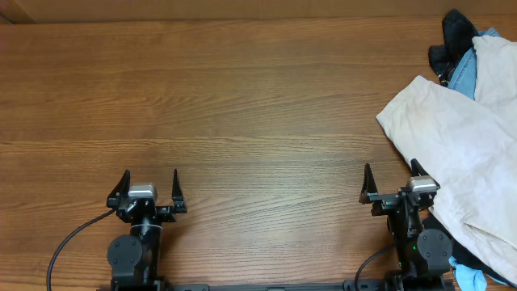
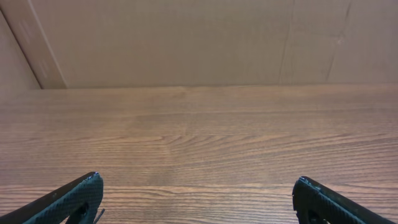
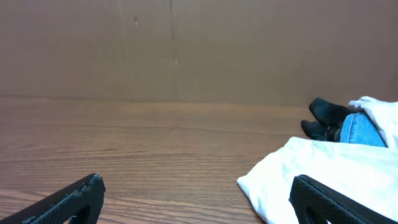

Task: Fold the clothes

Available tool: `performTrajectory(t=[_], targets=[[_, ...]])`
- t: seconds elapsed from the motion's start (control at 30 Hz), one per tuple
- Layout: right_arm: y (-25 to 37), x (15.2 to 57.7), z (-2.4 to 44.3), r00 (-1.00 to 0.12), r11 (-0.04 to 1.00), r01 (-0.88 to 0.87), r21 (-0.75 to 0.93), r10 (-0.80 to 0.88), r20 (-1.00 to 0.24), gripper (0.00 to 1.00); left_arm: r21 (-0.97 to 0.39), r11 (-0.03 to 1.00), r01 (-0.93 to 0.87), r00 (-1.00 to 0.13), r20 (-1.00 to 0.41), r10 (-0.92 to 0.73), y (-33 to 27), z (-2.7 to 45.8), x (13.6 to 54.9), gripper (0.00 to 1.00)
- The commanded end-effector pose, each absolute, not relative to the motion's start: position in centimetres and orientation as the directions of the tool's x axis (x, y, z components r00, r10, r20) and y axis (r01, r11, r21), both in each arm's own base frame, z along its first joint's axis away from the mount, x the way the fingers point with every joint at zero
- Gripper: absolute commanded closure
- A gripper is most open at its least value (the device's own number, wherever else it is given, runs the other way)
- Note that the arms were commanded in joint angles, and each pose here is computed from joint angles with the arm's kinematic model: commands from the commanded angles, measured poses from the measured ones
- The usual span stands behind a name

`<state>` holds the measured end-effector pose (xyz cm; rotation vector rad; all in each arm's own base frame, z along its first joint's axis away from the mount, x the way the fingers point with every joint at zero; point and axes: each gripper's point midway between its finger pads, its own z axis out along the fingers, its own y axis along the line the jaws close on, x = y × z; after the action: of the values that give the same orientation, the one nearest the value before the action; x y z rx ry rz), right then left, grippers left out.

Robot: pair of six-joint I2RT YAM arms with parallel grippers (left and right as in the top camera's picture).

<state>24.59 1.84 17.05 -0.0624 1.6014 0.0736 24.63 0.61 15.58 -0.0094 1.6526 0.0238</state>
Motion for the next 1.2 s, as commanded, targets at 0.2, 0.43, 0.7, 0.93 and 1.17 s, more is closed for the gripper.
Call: performTrajectory(t=[0.2,0.43,0.7,0.93,1.17], targets=[[2.0,24.6,17.1,-0.029,0.992,-0.091,0.088,0.085,-0.996,0.0,-0.072,0.997,-0.03,-0.074,-0.994,-0.074,0.6,15.6,24.6,0.0],[1.9,23.9,18.8,-0.053,0.988,-0.086,0.129,0.124,-0.991,0.0,-0.094,0.995,-0.024,-0.076,-0.993,-0.096,0.5,16.2,24.4,0.0],[1.7,22.6,22.4,-0.113,0.989,-0.07,0.129,0.121,-0.986,0.0,-0.09,0.995,-0.04,-0.087,-0.992,-0.093,0.7,21.3,23.0,0.0],[1.8,23.9,24.6,-0.29,0.99,-0.046,0.13,0.111,-0.95,0.0,-0.09,0.995,-0.05,-0.218,-0.971,-0.098,0.7,24.8,23.4,0.0],[2.6,28.0,24.0,-0.558,0.992,-0.066,0.104,0.049,-0.828,0.0,-0.077,0.994,-0.073,-0.415,-0.904,-0.1,0.8,25.6,25.3,0.0]])
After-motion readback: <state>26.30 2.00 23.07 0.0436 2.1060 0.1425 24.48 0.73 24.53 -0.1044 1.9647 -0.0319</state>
